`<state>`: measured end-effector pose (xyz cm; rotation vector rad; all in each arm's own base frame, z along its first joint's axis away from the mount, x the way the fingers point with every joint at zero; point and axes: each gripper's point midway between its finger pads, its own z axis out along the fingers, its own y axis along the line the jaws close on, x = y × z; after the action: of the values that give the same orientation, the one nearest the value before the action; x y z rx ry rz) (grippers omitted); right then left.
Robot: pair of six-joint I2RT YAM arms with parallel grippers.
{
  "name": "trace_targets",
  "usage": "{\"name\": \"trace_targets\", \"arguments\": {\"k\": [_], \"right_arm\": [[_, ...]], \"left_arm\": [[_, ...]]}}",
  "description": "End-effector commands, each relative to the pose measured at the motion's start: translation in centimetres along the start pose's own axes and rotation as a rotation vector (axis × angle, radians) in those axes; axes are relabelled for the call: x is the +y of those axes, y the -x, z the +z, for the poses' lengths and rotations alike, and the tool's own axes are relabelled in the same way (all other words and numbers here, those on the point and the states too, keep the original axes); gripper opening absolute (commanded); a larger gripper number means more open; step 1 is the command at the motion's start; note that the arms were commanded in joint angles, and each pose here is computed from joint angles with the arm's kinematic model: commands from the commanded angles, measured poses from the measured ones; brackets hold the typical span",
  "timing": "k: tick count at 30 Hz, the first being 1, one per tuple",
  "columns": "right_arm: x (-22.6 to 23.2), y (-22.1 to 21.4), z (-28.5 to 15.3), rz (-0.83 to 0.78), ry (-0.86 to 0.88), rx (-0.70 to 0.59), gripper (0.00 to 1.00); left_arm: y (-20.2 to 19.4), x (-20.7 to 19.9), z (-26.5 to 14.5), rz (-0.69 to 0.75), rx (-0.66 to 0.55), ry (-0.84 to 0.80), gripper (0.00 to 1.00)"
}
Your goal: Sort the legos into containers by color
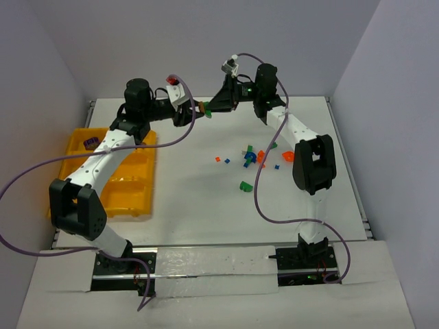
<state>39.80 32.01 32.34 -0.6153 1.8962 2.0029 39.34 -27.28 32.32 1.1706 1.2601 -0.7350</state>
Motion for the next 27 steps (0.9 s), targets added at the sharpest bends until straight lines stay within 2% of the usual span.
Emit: {"name": "trace_targets", "arguments": {"k": [1,6,11,14,15,16,17,20,22,27], "right_arm": [[0.5,0.9,-0.7,-0.079,0.001,-0.014,0.00],[-0.1,1.3,-2.4,-0.070,-0.026,-0.043,0.00],[-0.6,1.6,-4.3,-0.062,-0.054,-0.073,0.00],[-1.6,2.0,-5.1,-0.113,-0.096,-0.097,0.00],[-1.7,1.9,-5.3,-0.072,-0.113,-0.096,0.00],[-2.4,2.3,-5.6,-0.054,-0.164,-0.121,0.00],[-4.0,2.6,-6.0,-0.137,-0.255,-0.131,0.00],[-5.8,2.1,-7.1,-0.182,-0.416,-0.113,0.00],[-7.1,2.1,-8.0,-0.224,-0.514,-0.113,0.00],[-7.8,2.1,-9.3,-0.307,-0.620,-0.097,0.00]], "left_arm": [[1.4,-0.2,-1.3,0.050,0.008,0.045,0.00],[-0.3,-0.3,-3.3,-0.002,0.054,0.095,0.00],[-2.1,1.3,-6.4,-0.066,0.103,0.190,0.00],[-4.7,4.2,-10.0,-0.147,0.178,0.342,0.00],[-5.3,4.7,-10.6,-0.174,0.198,0.386,0.00],[-6.3,6.1,-11.8,-0.214,0.225,0.453,0.00],[-7.8,7.8,-13.6,-0.279,0.267,0.539,0.00],[-10.7,10.3,-17.0,-0.396,0.352,0.683,0.00],[-11.9,11.2,-18.6,-0.413,0.384,0.746,0.01],[-15.5,12.8,-20.9,-0.431,0.481,0.867,0.01]]}}
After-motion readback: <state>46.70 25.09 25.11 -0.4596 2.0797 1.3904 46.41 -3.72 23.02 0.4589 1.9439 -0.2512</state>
